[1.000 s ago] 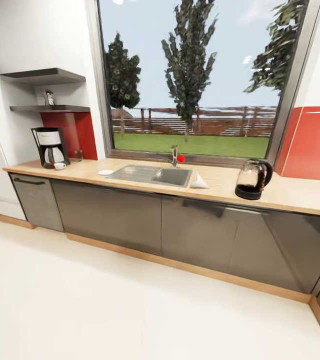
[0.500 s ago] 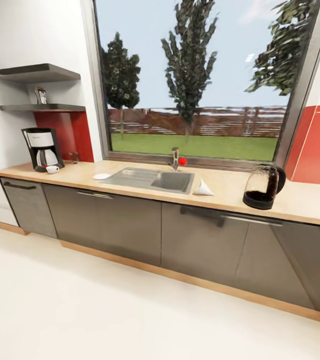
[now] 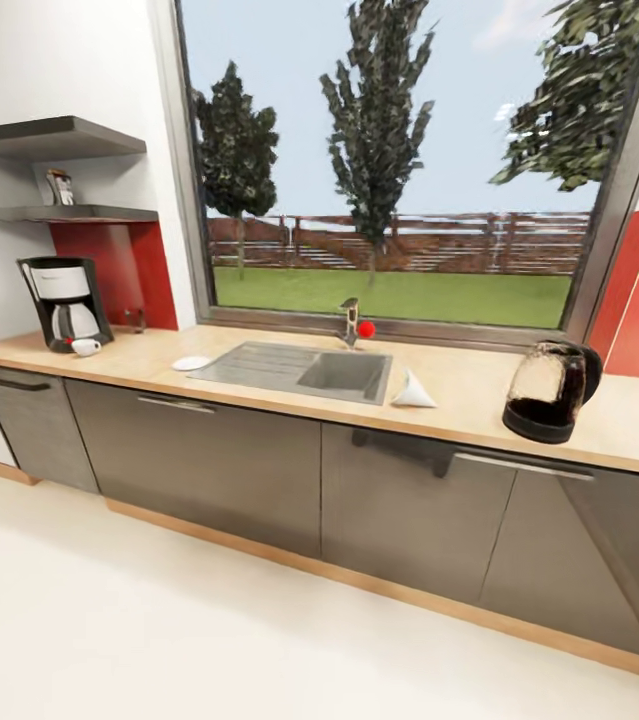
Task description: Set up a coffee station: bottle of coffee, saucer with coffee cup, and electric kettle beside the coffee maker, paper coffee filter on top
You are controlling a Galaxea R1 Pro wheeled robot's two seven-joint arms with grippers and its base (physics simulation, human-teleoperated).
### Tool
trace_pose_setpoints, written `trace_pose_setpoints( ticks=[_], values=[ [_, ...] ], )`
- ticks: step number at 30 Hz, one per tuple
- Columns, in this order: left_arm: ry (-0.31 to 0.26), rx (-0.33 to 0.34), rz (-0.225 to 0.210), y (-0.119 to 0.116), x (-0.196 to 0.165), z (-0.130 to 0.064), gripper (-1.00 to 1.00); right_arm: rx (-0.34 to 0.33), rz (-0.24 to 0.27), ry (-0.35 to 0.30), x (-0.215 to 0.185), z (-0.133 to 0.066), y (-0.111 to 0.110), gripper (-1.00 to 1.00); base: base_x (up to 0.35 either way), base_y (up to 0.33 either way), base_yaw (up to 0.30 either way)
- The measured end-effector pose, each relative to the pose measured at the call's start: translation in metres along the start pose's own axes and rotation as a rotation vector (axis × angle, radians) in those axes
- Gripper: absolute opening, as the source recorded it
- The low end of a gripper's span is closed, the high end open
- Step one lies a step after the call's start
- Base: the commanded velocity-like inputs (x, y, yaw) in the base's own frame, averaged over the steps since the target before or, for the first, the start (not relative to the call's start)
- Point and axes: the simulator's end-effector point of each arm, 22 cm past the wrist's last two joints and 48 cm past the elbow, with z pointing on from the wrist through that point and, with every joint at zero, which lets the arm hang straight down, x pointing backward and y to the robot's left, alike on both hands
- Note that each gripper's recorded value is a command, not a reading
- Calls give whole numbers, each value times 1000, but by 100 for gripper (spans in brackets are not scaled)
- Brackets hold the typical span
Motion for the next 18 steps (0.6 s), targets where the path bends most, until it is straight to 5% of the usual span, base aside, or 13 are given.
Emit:
trace_pose_setpoints(
  ticks=[10, 18],
  values=[
    [-2, 0, -1, 0, 0, 0, 100, 0, 0, 0, 0, 0, 0, 100, 321, 0, -188],
    [-3, 0, -2, 0, -1, 0, 100, 0, 0, 0, 0, 0, 0, 100, 140, 0, -243]
  ],
)
